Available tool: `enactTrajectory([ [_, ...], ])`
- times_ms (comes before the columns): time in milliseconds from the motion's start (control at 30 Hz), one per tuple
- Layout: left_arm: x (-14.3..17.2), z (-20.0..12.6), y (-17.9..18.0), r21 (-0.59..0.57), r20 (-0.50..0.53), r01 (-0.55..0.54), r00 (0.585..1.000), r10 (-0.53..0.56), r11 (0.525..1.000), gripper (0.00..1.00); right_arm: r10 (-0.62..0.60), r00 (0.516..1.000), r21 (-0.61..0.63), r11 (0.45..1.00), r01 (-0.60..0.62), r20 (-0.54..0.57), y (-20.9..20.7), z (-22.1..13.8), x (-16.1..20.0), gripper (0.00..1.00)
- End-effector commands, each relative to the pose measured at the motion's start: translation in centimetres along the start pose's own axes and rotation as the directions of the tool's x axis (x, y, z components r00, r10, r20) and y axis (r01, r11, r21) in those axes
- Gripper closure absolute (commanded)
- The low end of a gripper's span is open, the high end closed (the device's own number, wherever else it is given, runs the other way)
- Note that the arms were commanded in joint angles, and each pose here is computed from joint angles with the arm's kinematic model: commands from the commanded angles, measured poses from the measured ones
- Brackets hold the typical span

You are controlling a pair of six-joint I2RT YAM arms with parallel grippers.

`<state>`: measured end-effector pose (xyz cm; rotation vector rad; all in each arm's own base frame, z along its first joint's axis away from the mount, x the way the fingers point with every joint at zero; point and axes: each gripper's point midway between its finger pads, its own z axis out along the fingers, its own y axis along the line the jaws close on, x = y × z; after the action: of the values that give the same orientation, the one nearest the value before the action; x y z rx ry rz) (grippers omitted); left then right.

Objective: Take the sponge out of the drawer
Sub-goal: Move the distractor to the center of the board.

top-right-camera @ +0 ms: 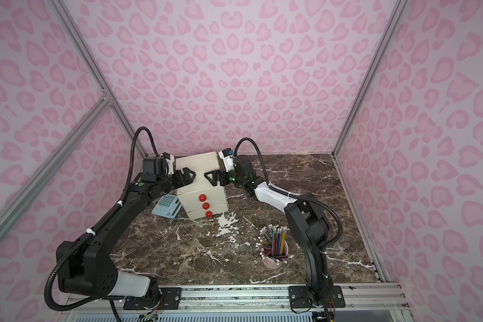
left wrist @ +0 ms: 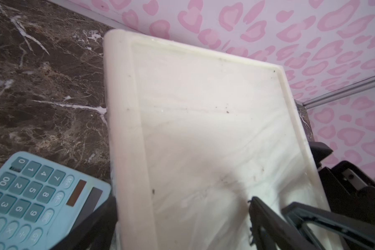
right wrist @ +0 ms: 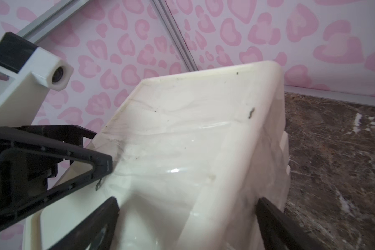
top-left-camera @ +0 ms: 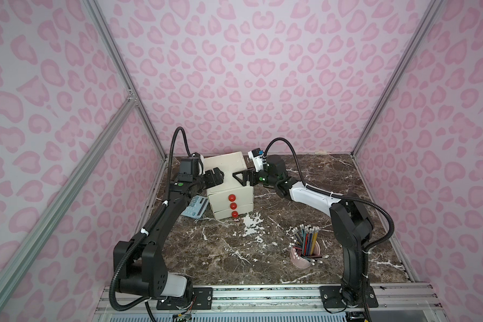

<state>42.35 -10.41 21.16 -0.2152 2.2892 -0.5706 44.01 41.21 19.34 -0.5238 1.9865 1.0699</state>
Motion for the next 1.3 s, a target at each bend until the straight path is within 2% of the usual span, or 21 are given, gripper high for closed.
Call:
enactTrajectory([
  [0,0.8,1.1,-3.7,0.206,-0.076,-0.032,0.996,0.048,0.978,0.06,0.016,0.951,-0.062,0.997,-0.036,-0.308,1.1,1.4,9.4,0.01],
  [200,-1.4,2.6,-2.5,0.192,-0.068,-0.033,0.997,0.047,0.981,0.08,0.002,0.948,-0.096,0.995,-0.035,-0.317,1.5,3.6,9.0,0.01],
  [367,-2.8,3.3,-0.3,0.165,-0.062,-0.006,0.998,0.017,0.986,0.07,-0.025,0.932,-0.133,0.991,-0.025,-0.361,2.9,5.3,10.2,0.01],
  [567,-3.7,3.2,1.2,0.133,-0.042,-0.008,0.999,0.014,0.991,0.07,-0.033,0.928,-0.128,0.992,-0.016,-0.371,3.0,5.7,10.6,0.01],
  [700,-5.9,0.1,1.0,0.083,0.075,-0.067,0.995,0.06,0.994,0.0,-0.022,0.931,-0.104,0.994,-0.017,-0.364,1.2,5.8,10.1,0.01],
  [833,-7.6,-4.9,0.3,0.033,0.197,-0.108,0.975,0.099,0.994,0.03,-0.019,0.933,-0.073,0.997,-0.008,-0.358,-1.1,6.1,9.6,0.01],
  [933,-7.3,-7.2,-0.1,0.021,0.22,-0.11,0.97,0.103,0.994,0.03,-0.045,0.934,-0.084,0.996,0.016,-0.354,-1.9,6.6,8.9,0.01],
  [1100,-5.4,-9.1,-0.1,0.033,0.23,-0.085,0.97,0.075,0.996,0.03,-0.066,0.936,-0.102,0.994,0.033,-0.346,-2.7,7.3,7.8,0.01],
  [1200,-4.2,-10.0,-0.2,0.046,0.235,-0.074,0.97,0.061,0.996,0.03,-0.114,0.948,-0.108,0.991,0.085,-0.297,-2.3,6.5,5.3,0.01],
  [1267,-4.0,-10.4,0.3,0.014,0.238,-0.07,0.969,0.064,0.997,0.03,-0.16,0.956,-0.081,0.986,0.144,-0.245,-2.1,5.5,2.6,0.01],
])
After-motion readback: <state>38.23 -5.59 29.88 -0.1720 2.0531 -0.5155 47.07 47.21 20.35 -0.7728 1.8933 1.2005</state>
